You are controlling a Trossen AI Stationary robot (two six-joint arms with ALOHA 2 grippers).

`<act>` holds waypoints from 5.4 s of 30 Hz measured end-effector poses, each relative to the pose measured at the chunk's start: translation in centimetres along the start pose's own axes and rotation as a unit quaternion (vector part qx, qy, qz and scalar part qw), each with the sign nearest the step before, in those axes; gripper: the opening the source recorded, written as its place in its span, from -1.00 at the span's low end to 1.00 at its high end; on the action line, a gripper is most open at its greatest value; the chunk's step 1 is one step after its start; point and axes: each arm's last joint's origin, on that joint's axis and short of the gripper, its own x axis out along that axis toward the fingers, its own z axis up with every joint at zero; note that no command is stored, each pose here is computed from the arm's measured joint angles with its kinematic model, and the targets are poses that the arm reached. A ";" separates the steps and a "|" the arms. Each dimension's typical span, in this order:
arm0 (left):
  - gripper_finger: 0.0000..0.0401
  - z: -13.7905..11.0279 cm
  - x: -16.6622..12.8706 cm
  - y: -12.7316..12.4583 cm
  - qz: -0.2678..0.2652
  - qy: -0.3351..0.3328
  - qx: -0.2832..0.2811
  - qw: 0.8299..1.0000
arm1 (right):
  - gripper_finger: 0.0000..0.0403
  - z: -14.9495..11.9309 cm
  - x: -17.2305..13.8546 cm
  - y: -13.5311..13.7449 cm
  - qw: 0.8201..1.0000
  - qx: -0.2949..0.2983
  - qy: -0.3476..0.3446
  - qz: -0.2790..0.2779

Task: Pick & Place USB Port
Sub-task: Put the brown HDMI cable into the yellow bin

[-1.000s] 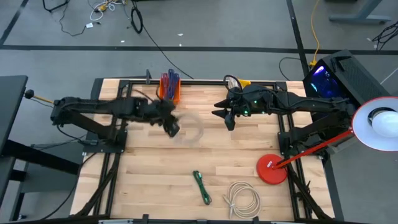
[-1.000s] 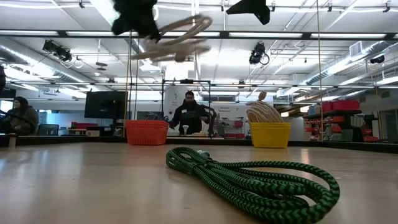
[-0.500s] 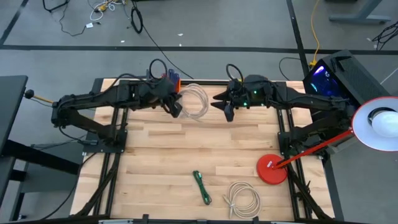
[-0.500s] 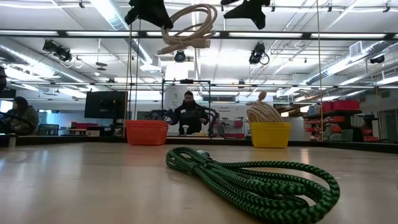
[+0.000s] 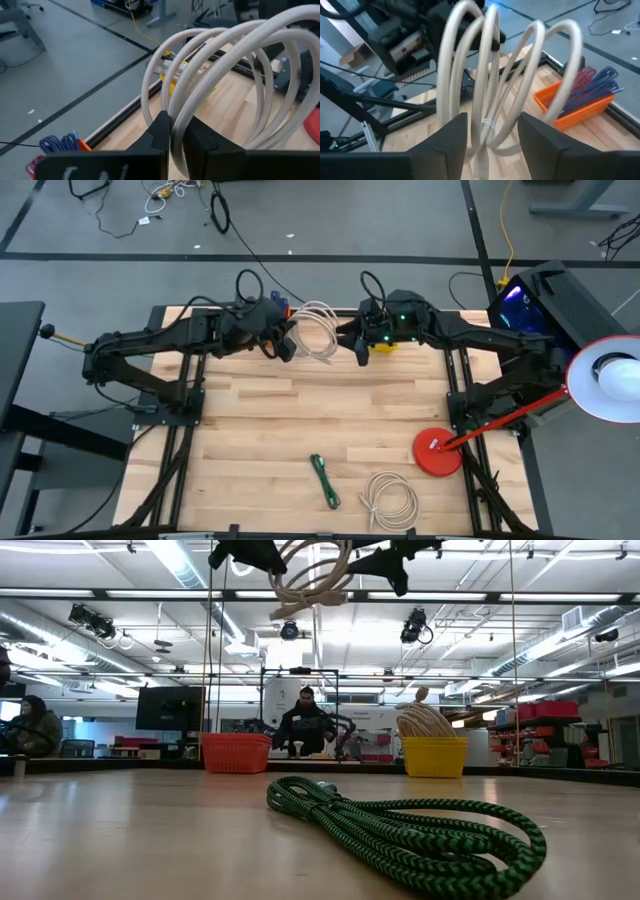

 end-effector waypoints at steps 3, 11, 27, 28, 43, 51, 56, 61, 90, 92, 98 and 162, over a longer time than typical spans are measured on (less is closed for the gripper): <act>-0.85 0.1 0.0 0.0 -0.002 -0.004 -0.001 1.000 | -0.14 -0.1 0.7 -0.2 1.000 0.000 -0.001 0.000; -0.85 0.3 0.0 -0.2 -0.016 -0.011 -0.003 1.000 | -0.63 -0.6 2.0 -0.7 1.000 -0.016 0.007 -0.010; -0.45 0.2 0.0 -0.1 -0.014 -0.010 -0.020 1.000 | -0.87 -0.4 2.0 -1.1 0.999 -0.034 -0.003 -0.029; -0.43 0.2 0.0 -0.1 -0.014 -0.010 -0.020 1.000 | -0.87 -0.4 1.9 -1.3 0.999 -0.033 -0.004 -0.031; -0.13 0.2 0.2 0.4 0.015 -0.006 -0.015 1.000 | -0.87 0.7 0.8 -4.4 0.997 -0.015 -0.017 -0.074; -0.05 0.0 0.3 0.6 0.015 0.004 -0.016 1.000 | -0.87 1.2 -3.0 -8.2 0.973 0.002 -0.005 -0.229; -0.07 -0.1 0.3 0.6 0.016 0.008 -0.014 1.000 | -0.87 1.1 -6.1 -10.0 0.941 0.014 0.020 -0.337; -0.07 -0.1 0.3 0.6 0.017 0.010 -0.012 1.000 | -0.87 -0.2 -8.1 -11.0 0.903 0.037 0.088 -0.419; -0.07 -0.2 0.3 0.5 -0.008 0.021 -0.024 0.999 | -0.87 -8.2 -7.2 -14.0 0.842 0.137 0.215 -0.475; -0.07 -0.2 0.3 0.5 -0.008 0.021 -0.024 0.999 | -0.87 -8.1 -7.3 -14.1 0.843 0.139 0.208 -0.477; -0.07 -0.2 0.3 0.5 -0.008 0.021 -0.024 0.999 | -0.87 -7.3 -7.2 -14.7 0.846 0.149 0.164 -0.485; -0.07 -0.2 0.3 0.5 -0.008 0.021 -0.023 0.999 | -0.49 -7.9 -4.1 -16.5 0.867 0.146 0.167 -0.445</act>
